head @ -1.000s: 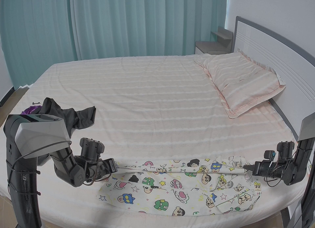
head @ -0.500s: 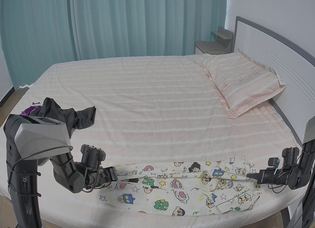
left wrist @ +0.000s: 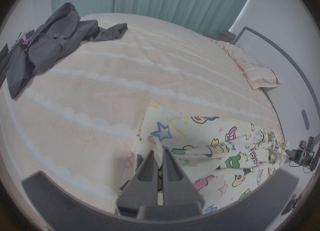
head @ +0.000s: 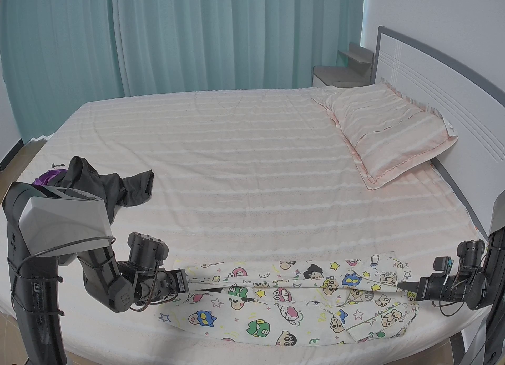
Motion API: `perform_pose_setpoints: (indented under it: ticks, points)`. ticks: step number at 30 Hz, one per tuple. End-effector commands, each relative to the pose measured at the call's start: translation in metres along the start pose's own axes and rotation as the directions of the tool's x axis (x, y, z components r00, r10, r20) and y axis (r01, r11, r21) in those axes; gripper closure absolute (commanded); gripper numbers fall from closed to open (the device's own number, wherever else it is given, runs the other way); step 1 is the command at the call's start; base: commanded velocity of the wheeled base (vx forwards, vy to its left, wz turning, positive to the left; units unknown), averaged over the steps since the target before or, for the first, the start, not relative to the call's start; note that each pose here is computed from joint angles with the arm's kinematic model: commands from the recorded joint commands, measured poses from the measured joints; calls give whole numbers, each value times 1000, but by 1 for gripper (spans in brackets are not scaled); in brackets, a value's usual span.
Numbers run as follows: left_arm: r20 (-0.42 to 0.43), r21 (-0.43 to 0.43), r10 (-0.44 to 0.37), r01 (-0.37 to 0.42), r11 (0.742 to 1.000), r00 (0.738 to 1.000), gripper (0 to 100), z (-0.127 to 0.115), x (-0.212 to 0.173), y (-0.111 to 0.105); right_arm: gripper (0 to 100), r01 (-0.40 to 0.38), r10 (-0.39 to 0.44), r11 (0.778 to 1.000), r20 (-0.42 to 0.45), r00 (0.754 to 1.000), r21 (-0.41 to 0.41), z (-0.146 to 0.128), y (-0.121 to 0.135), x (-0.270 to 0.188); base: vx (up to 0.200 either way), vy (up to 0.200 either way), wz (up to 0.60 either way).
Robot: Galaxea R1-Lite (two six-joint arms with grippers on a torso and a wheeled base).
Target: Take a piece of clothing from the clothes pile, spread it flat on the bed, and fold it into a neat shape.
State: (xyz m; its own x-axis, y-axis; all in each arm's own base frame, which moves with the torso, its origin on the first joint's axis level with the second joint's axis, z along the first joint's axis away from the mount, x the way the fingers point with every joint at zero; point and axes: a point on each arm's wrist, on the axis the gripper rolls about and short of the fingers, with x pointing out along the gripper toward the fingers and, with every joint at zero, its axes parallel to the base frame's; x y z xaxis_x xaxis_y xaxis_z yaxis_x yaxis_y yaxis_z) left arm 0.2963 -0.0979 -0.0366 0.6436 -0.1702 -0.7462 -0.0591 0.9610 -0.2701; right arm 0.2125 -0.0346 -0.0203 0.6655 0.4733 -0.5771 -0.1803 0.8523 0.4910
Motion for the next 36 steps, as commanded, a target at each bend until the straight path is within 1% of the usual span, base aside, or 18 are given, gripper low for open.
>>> perform_pose_setpoints:
  ticks: [1, 4, 8, 14, 20, 25, 32, 36]
  points:
    - [8, 10, 4, -4, 1000, 1000, 100, -3, 2, 4, 100, -2, 3, 1000, -13, 1000, 12, -7, 3, -7, 0, 0, 0]
    - [28, 12, -7, 7, 1000, 1000, 100, -2, 1, 3, 100, -8, 8, 1000, 0, 1000, 5, -8, 3, -10, 0, 0, 0]
    - [31, 8, -5, 5, 1000, 1000, 100, -1, 2, 4, 100, 6, -7, 1000, 21, 1000, 15, -6, -1, -14, 0, 0, 0]
    - [24, 5, 2, -2, 1000, 1000, 100, -3, 6, 6, 100, 11, -12, 999, 8, 1000, 33, -8, -2, -16, 0, 0, 0]
    - [25, 7, 1, -2, 1000, 1000, 100, -2, 6, 6, 100, 6, -6, 1000, -47, 999, -12, -13, 3, -21, 0, 0, 0]
    - [22, 8, 2, -2, 1000, 1000, 100, -3, 7, 6, 100, 5, -6, 1000, -86, 996, -13, -17, 3, -23, 0, 0, 0]
    - [15, 23, 5, -5, 1000, 1000, 100, -4, 12, 7, 100, 5, -8, 999, -104, 995, -34, -20, 2, -22, 0, 0, 0]
    - [14, 25, 6, -6, 1000, 1000, 100, -4, 13, 6, 100, 6, -9, 1000, -114, 993, -26, -22, 1, -21, 0, 0, 0]
